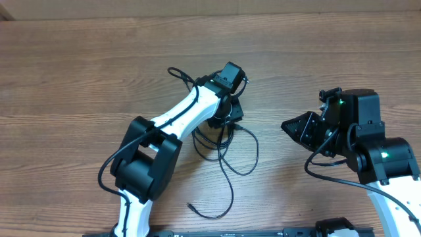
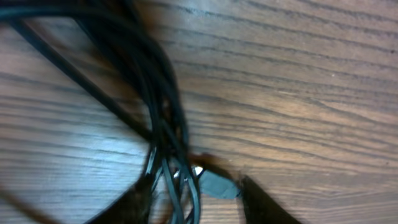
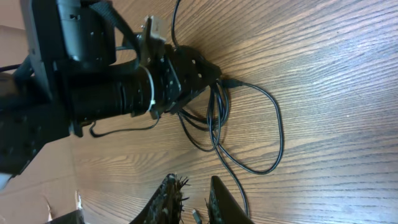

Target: Untangle cables

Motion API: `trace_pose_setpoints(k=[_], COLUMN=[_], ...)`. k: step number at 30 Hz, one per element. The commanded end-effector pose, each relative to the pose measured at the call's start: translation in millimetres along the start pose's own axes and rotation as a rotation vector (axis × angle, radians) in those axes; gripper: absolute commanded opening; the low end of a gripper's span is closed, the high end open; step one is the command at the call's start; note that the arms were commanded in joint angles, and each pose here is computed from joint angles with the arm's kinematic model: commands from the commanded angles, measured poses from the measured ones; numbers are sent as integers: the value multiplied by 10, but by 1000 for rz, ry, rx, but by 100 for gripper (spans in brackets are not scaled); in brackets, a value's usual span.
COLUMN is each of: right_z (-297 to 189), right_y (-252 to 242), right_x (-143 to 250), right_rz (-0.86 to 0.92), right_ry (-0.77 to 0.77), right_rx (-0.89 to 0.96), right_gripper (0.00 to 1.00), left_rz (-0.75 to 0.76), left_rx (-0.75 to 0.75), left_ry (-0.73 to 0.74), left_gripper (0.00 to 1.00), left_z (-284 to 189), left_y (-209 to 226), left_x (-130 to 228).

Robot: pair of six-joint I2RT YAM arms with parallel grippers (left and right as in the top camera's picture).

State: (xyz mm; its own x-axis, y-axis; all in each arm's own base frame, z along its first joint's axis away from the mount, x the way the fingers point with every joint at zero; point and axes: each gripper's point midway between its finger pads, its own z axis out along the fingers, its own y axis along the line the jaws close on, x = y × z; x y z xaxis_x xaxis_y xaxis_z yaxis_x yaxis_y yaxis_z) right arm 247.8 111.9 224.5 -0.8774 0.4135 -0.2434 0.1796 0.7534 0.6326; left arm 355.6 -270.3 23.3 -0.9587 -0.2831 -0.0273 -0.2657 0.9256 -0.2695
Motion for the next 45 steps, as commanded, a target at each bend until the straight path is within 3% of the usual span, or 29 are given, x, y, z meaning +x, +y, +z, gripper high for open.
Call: trace_pose_setpoints(k=[1,3,7,8,10,12,15,19,26,28,31,37,45], right_z=[-14,-14,-14,-14,-14,-14,-14,-14,-15,-16,-18,-20,-20], right_y=[21,21,22,22,22,22,22,18,-23,-42,-73,-118,-118], right_x=[-9,-9,-10,-11,-9,-9,-9,-5,51,77,121,119,119], right_rz=[-30,-30,-33,-33,-33,-33,-33,-31,-19,-12,-2,2,2], right_ry=[-8,-8,-8,-9,-8,-8,-8,-6,16,26,43,38,38], right_rx=[-1,-1,-2,-1,-1,-1,-1,0,16,23,36,59,59], right_gripper=[16,17,18,18,18,18,18,18,18,18,18,18,18], left_rz=[-28,-27,-26,-22,-20,-21,-18,-6,2,-3,-13,-40,1], left_rx=[2,6,-14,-25,-45,-60,-88,-81,-88,-97,-103,-22,231], left_ry=[37,33,7,1,-7,-11,-39,-48,-67,-57,-54,-18,-141], left_gripper=[23,9,6,10,33,36,34,23,22,5,4,4,4], left_z=[103,103,104,103,103,102,125,200,310,367,351,-248,-1658], left_y=[3,-5,31,53,95,125,166,123,116,144,182,116,-99], left_x=[76,64,19,10,2,0,-36,-30,-64,-52,-80,-268,-442])
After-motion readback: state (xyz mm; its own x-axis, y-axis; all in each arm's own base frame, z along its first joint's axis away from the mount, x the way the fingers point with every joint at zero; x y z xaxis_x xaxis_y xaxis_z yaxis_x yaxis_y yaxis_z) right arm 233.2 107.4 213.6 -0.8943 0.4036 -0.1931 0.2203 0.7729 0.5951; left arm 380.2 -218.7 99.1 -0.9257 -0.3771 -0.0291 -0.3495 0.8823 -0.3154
